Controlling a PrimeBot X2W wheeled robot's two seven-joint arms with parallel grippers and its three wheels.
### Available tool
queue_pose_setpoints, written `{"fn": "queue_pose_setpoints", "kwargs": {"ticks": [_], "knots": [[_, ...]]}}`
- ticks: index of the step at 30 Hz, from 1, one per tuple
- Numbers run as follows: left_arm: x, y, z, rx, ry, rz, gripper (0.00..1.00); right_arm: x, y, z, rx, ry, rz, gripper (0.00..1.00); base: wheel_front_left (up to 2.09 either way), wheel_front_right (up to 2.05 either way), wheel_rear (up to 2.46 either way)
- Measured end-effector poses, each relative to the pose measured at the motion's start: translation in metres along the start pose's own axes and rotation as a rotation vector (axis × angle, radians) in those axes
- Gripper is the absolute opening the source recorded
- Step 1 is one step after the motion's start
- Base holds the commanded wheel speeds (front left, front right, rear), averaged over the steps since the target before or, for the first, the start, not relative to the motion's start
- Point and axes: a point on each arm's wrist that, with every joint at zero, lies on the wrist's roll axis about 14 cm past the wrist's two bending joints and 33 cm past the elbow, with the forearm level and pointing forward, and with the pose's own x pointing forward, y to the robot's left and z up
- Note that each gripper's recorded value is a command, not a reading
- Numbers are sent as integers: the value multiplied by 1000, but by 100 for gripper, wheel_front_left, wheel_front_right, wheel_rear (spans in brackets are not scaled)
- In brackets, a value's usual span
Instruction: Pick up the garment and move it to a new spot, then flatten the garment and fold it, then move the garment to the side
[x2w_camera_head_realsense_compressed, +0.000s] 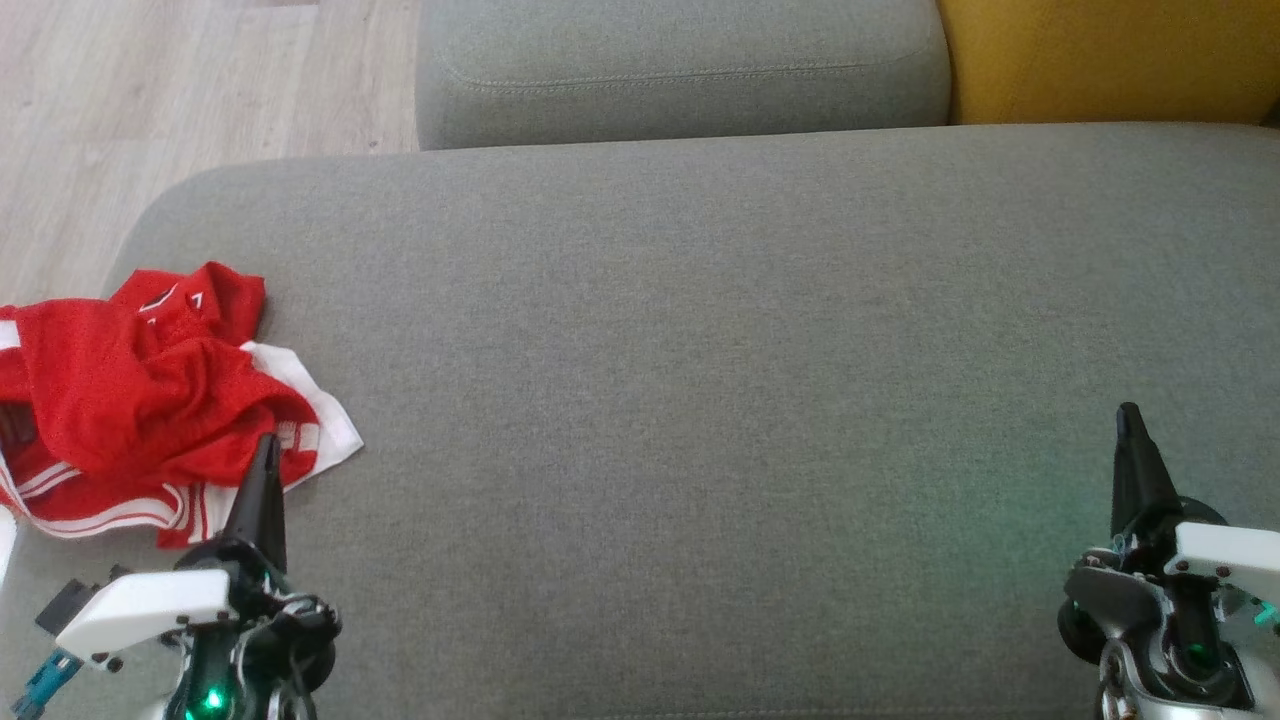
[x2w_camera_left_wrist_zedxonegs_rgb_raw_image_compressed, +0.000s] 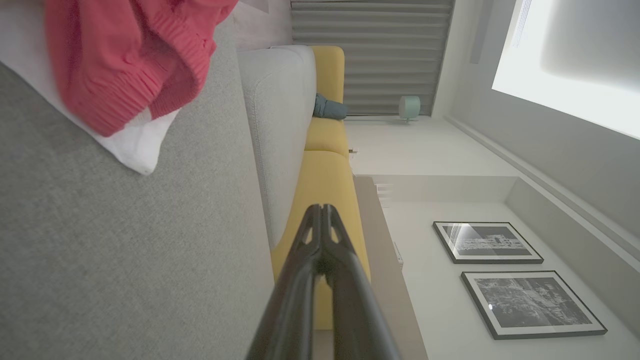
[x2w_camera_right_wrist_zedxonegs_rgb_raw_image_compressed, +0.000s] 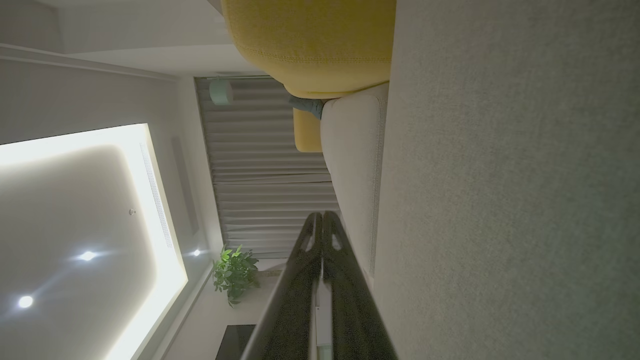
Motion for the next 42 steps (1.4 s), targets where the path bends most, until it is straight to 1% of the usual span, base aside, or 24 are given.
{"fn": "queue_pose_setpoints", "kwargs": {"ticks": [16, 17, 21, 23, 31, 41, 42], "knots": [[0, 1, 0, -1, 0, 3, 0, 0, -1, 0, 0, 0, -2, 0, 0, 0, 0], [-1, 6, -1, -3, 0, 17, 100, -1, -5, 0, 2, 0, -15, 100, 0, 0, 0], [-19, 46, -4, -24, -4, 138, 100, -16, -41, -1, 14, -5, -124, 100, 0, 0, 0], [-28, 60, -4, -29, -8, 180, 100, -24, -54, 0, 17, -8, -161, 100, 0, 0, 0], [-23, 55, -1, 21, -22, 169, 100, -20, -50, -5, -18, 1, -152, 100, 0, 0, 0], [-20, 55, 1, 145, -25, 177, 100, -14, -47, -8, -140, 17, -147, 100, 0, 0, 0], [-20, 55, 1, 145, -25, 177, 100, -14, -47, -8, -140, 17, -147, 100, 0, 0, 0]]}}
